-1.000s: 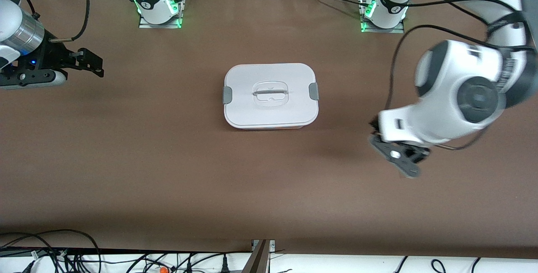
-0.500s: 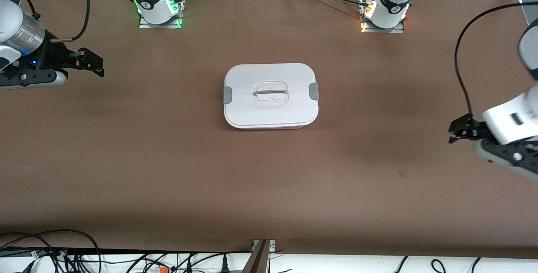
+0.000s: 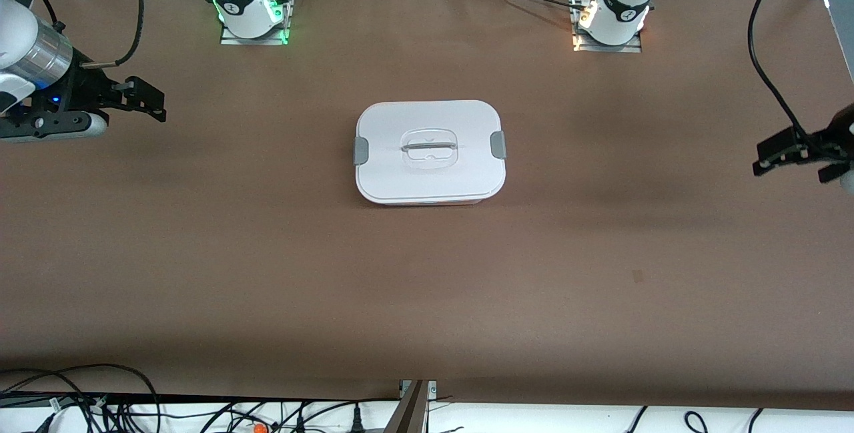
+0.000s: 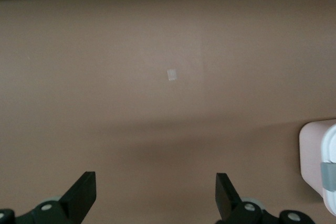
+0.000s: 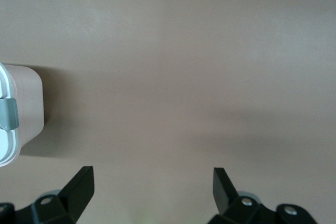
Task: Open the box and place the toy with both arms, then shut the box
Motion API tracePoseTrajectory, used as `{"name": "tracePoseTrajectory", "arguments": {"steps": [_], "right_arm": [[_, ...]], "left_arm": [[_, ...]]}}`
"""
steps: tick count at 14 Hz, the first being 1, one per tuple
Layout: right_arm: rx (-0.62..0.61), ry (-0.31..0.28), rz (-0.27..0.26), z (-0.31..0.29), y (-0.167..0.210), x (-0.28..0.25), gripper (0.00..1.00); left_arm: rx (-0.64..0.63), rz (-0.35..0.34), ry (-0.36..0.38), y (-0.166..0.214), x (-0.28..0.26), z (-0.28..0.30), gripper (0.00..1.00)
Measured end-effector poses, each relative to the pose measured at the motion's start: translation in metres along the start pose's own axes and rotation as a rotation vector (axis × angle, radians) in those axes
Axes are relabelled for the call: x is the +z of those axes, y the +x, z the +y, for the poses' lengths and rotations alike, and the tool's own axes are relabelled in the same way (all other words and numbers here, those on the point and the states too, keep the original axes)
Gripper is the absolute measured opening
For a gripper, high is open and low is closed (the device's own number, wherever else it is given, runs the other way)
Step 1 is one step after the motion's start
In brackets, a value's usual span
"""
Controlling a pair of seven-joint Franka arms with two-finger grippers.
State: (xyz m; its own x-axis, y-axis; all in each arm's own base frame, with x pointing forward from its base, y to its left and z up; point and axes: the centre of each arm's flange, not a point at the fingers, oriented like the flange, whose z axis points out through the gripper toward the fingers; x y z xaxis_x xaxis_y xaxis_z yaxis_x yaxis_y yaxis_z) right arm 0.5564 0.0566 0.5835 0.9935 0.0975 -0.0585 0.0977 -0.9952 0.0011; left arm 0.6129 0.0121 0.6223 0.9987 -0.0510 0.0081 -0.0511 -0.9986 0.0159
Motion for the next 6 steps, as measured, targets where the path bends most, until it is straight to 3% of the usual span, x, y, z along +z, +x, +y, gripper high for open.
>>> {"name": "tracePoseTrajectory", "arguments": {"steps": [6], "right_arm": [[0.0,0.0,0.0,0.0,0.0,0.0,1.0]], "left_arm": [[-0.022,-0.074,-0.022,-0.022,0.022,-0.007,1.0]]}}
